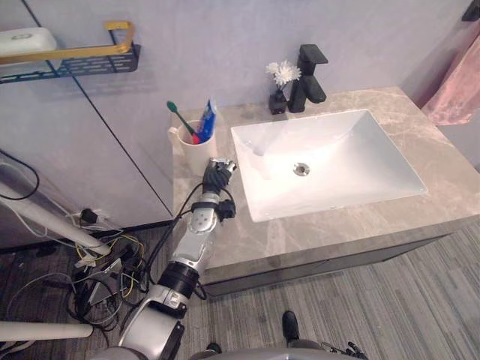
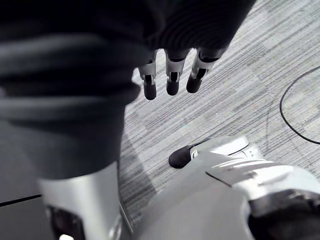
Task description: Organize washtable
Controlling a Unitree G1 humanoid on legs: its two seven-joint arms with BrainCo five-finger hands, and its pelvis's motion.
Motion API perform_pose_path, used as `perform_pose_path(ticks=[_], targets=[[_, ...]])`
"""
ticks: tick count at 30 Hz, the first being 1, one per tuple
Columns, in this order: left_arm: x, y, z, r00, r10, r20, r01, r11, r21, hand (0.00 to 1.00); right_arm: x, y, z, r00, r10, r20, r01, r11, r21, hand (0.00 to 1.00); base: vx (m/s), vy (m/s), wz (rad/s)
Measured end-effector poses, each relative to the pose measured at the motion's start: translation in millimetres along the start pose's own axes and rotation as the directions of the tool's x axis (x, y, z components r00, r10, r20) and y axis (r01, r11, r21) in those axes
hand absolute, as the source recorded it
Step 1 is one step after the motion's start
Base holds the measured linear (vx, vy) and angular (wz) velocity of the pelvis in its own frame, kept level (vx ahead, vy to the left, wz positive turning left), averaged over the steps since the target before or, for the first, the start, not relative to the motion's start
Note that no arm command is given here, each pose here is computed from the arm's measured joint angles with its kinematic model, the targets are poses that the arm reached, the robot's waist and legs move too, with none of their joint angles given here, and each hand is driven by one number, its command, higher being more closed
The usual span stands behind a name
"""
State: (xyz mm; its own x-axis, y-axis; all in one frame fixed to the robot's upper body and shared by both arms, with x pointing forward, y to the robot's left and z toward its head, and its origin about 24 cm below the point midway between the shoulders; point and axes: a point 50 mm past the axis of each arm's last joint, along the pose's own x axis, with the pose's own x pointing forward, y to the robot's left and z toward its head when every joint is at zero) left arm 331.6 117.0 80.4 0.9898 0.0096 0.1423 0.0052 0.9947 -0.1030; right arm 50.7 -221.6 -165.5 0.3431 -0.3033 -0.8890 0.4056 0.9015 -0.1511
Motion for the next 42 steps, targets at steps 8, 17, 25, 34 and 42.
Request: perform_pose_path(ticks=[8, 17, 25, 34, 42], targets=[[8, 5, 12, 0.999, 0.026, 0.044, -0.027, 1.000, 0.016, 1.00, 0, 3, 7, 0.999, 0.010, 0.031, -0.010, 1.000, 0.005, 0.00, -0.02, -0.004, -0.07], [17, 4, 24, 0.996, 0.009, 0.093, -0.017, 0.996, 0.082, 1.00, 0, 4, 8, 0.999, 0.020, 0.040, -0.020, 1.000, 0.007, 0.00, 0.00, -0.006, -0.02], [21, 2, 29, 0.994, 0.006, 0.108, -0.016, 0.995, 0.095, 1.00, 0, 4, 9, 0.999, 0.020, 0.044, -0.020, 1.000, 0.009, 0.00, 0.00, 0.000, 0.00], [-17, -36, 33, 0.959, -0.229, 0.167, 0.218, 0.972, 0.085, 1.00, 1, 4, 10, 0.998, 0.027, 0.056, -0.027, 1.000, 0.011, 0.00, -0.01, 0.006, 0.03], [-85, -61, 59, 0.844, -0.436, 0.313, 0.492, 0.861, -0.127, 1.00, -2, -3, 1, 1.000, 0.012, 0.029, -0.012, 1.000, 0.007, 0.00, -0.02, -0.002, 0.10]])
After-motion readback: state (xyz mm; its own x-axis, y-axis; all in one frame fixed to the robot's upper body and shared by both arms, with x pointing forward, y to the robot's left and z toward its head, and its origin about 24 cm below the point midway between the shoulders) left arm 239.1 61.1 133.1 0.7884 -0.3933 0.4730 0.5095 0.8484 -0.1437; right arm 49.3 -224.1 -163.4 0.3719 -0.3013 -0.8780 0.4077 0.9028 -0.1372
